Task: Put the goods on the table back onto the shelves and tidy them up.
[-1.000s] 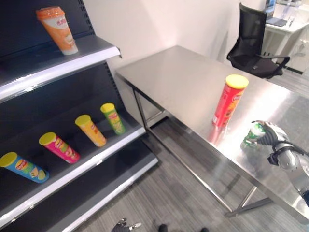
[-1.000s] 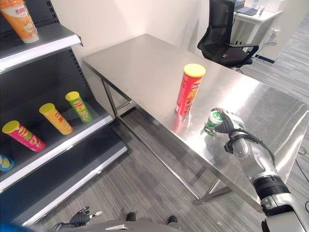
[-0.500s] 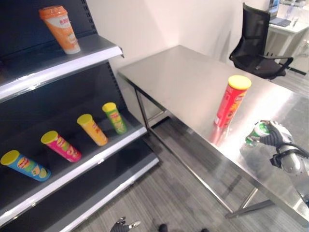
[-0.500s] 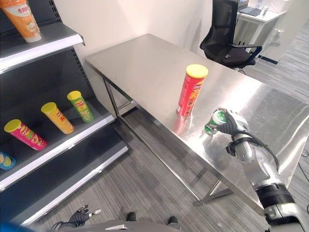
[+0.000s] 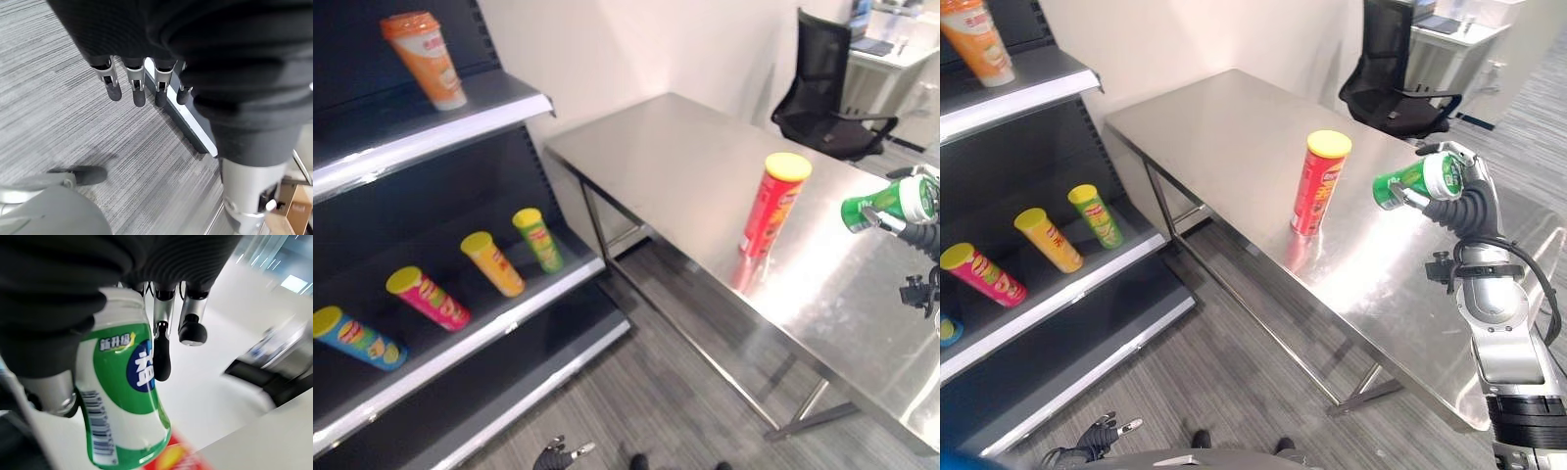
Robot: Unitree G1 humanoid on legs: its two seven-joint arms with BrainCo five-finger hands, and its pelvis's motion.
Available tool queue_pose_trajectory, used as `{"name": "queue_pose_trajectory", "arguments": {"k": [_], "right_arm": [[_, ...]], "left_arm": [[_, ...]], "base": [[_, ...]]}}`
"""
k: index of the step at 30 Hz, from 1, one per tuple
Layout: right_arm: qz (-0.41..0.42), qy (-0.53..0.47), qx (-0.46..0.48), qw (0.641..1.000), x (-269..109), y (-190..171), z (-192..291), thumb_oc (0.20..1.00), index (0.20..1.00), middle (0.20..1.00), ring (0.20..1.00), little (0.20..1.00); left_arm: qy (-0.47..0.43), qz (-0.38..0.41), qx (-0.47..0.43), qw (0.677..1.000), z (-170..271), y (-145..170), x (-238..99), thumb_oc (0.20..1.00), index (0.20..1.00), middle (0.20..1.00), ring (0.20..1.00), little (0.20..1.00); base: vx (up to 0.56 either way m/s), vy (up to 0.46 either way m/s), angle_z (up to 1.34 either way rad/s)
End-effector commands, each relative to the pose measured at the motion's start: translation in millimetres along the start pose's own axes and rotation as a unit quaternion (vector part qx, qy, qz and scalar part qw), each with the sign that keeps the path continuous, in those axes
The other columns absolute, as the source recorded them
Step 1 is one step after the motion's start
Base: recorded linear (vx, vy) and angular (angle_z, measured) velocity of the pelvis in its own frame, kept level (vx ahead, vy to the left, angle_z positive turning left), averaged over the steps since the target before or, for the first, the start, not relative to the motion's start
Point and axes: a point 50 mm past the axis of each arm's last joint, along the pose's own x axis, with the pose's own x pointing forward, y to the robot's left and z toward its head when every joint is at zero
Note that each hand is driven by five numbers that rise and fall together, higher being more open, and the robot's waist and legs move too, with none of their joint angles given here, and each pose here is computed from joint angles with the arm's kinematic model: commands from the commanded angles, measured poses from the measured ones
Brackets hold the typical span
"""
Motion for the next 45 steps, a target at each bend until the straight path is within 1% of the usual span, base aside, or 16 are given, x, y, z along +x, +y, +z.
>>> {"name": "queue_pose_trajectory", "arguments": {"k": [1,5,6,11,15,23,25,28,30,37,40,45], "right_arm": [[-0.009,-0.129,0.015,0.991,20.8,-13.1,45.6,0.200,0.200,0.200,0.200,0.200],[-0.011,-0.142,-0.013,0.990,24.2,-18.8,51.2,0.200,0.200,0.200,0.200,0.200],[-0.010,-0.140,-0.033,0.990,26.8,-22.3,51.8,0.200,0.200,0.200,0.200,0.200],[-0.014,-0.129,-0.066,0.989,27.8,-24.3,48.6,0.200,0.200,0.200,0.200,0.200],[-0.024,-0.119,-0.083,0.989,24.6,-28.7,46.1,0.200,0.200,0.200,0.200,0.200],[-0.030,-0.111,-0.080,0.990,27.4,-19.4,43.5,0.200,0.200,0.200,0.200,0.200],[-0.033,-0.105,-0.093,0.989,27.8,-19.1,41.4,0.200,0.200,0.200,0.200,0.200],[-0.040,-0.107,-0.084,0.990,27.4,-17.9,42.1,0.200,0.200,0.200,0.200,0.200],[-0.033,-0.104,-0.098,0.989,26.1,-18.9,41.8,0.200,0.200,0.200,0.200,0.200],[-0.052,-0.103,-0.124,0.986,27.0,-35.7,42.1,0.200,0.200,0.200,0.200,0.200],[-0.044,-0.116,-0.128,0.984,29.1,-36.3,47.7,0.200,0.200,0.200,0.200,0.200],[-0.020,-0.147,-0.099,0.984,36.9,-33.5,60.1,0.200,0.200,0.200,0.200,0.200]], "left_arm": [[-0.035,0.000,0.017,0.999,27.0,10.2,6.8,1.000,1.000,1.000,1.000,1.000],[-0.050,-0.020,0.025,0.998,35.5,-2.4,8.6,1.000,1.000,1.000,1.000,1.000],[-0.056,-0.032,0.030,0.997,38.9,-7.2,8.8,1.000,1.000,1.000,1.000,1.000],[-0.041,-0.009,0.012,0.999,32.7,0.8,9.0,1.000,1.000,1.000,1.000,1.000],[-0.025,-0.018,0.021,0.999,24.0,-4.5,8.1,1.000,1.000,1.000,1.000,1.000],[-0.032,-0.006,0.043,0.999,31.0,4.5,9.2,1.000,1.000,1.000,1.000,1.000],[-0.042,0.001,0.054,0.998,39.0,11.1,10.0,1.000,1.000,1.000,1.000,1.000],[-0.056,0.007,0.067,0.996,49.8,17.0,10.8,1.000,1.000,1.000,1.000,1.000],[-0.069,0.004,0.069,0.995,56.8,16.6,11.1,1.000,1.000,1.000,1.000,1.000],[-0.074,-0.018,0.084,0.994,60.2,7.9,12.0,1.000,1.000,1.000,1.000,1.000],[-0.077,-0.023,0.091,0.993,61.4,6.0,11.9,1.000,1.000,1.000,1.000,1.000],[-0.064,-0.028,0.083,0.994,49.0,5.5,9.4,1.000,1.000,1.000,1.000,1.000]], "base": [[-0.09,-0.126,0.40],[-0.09,-0.012,0.64],[-0.10,0.108,0.99],[0.02,0.140,0.89],[0.10,0.262,0.41],[0.11,0.364,0.23],[0.10,0.409,0.05],[0.07,0.287,0.30],[0.08,0.189,0.30],[0.12,0.021,0.43],[0.11,-0.068,0.71],[0.12,-0.091,0.41]]}}
